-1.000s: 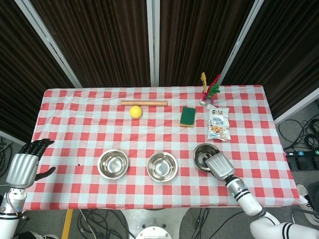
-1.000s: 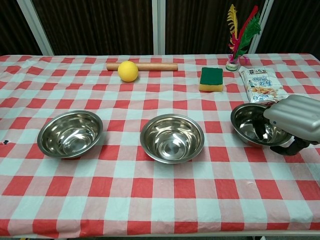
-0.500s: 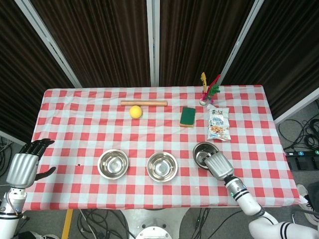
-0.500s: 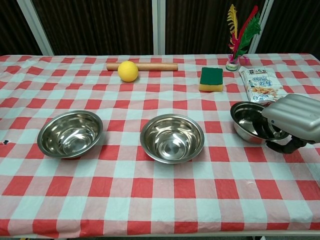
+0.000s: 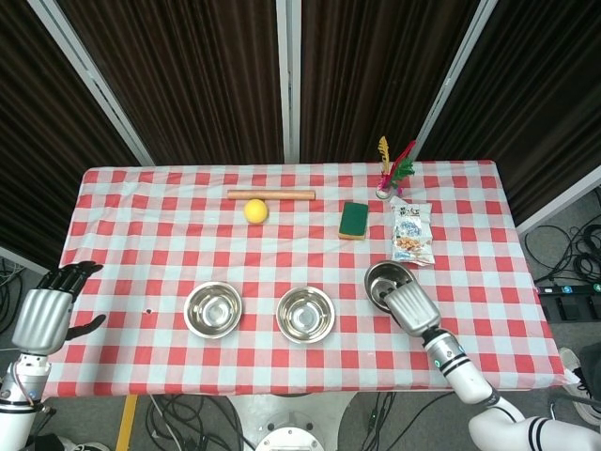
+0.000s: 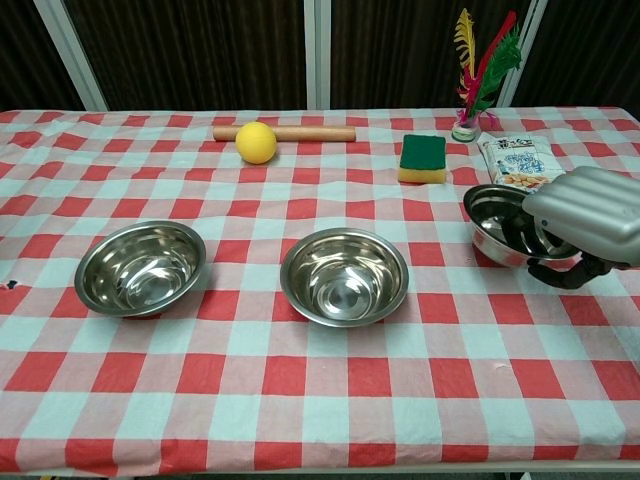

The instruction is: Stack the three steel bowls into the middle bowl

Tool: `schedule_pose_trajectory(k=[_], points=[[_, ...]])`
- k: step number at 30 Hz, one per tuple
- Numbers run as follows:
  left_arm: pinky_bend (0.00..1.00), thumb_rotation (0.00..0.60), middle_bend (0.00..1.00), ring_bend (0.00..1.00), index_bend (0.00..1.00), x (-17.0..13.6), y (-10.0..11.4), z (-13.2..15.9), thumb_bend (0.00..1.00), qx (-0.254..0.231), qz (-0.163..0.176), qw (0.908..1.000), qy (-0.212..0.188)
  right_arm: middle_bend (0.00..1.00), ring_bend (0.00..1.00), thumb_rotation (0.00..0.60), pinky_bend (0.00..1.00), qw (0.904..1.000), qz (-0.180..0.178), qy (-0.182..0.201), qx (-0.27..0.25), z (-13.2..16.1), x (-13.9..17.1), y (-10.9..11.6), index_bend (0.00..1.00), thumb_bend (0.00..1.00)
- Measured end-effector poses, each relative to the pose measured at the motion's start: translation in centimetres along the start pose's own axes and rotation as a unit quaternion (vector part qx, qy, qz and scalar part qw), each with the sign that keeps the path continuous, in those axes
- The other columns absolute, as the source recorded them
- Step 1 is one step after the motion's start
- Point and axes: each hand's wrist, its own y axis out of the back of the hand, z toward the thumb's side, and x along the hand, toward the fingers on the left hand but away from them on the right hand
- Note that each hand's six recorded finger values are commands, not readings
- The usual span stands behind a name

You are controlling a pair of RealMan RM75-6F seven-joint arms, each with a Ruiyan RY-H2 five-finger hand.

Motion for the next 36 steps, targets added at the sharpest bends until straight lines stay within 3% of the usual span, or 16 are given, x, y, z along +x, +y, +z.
schedule_pose_trajectory(k=[6,14,19,27,29,33,36], points=[[0.28,0.6,0.31,0.25,0.27,0.0,0.1,-0.2,0.11,-0.004,0.004,1.0,0.004,0.6,0.55,0.6,0.62,0.9995,-0.027,0.011,0.006,0.6,-0.3,2.0,0.75,0.44],[0.28,0.6,0.31,0.25,0.27,0.1,0.4,-0.6,0.11,-0.005,0.012,0.9998,0.011,0.6,0.55,0.6,0.62,0.9944,-0.062,0.083,0.017,5.8,-0.9,5.5,0.75,0.43],[0.28,0.6,0.31,0.25,0.27,0.0,0.6,-0.8,0.11,-0.004,0.015,0.9998,0.014,0.6,0.55,0.6,0.62,0.9896,-0.06,0.128,0.022,9.6,-1.2,6.0,0.75,0.44],[0.28,0.6,0.31,0.25,0.27,-0.2,0.9,-1.4,0.11,-0.005,0.019,0.9996,0.02,0.56,0.53,0.6,0.59,0.9868,-0.061,0.149,0.016,11.8,-2.1,6.3,0.71,0.41],[0.28,0.6,0.31,0.25,0.27,-0.2,0.9,-1.5,0.11,-0.005,0.02,0.9996,0.021,0.51,0.47,0.6,0.52,0.9865,-0.062,0.151,0.014,11.9,-2.3,6.5,0.64,0.35],[0.28,0.6,0.31,0.25,0.27,-0.1,1.0,-1.6,0.11,-0.005,0.022,0.9995,0.022,0.25,0.11,0.6,0.13,0.9851,-0.047,0.164,0.02,12.1,-2.4,6.4,0.27,0.09],[0.28,0.6,0.31,0.25,0.27,-0.1,1.0,-1.6,0.11,-0.005,0.022,0.9995,0.02,0.14,0.0,0.6,0.02,0.9846,-0.027,0.171,0.023,12.1,-2.4,6.2,0.1,0.03]])
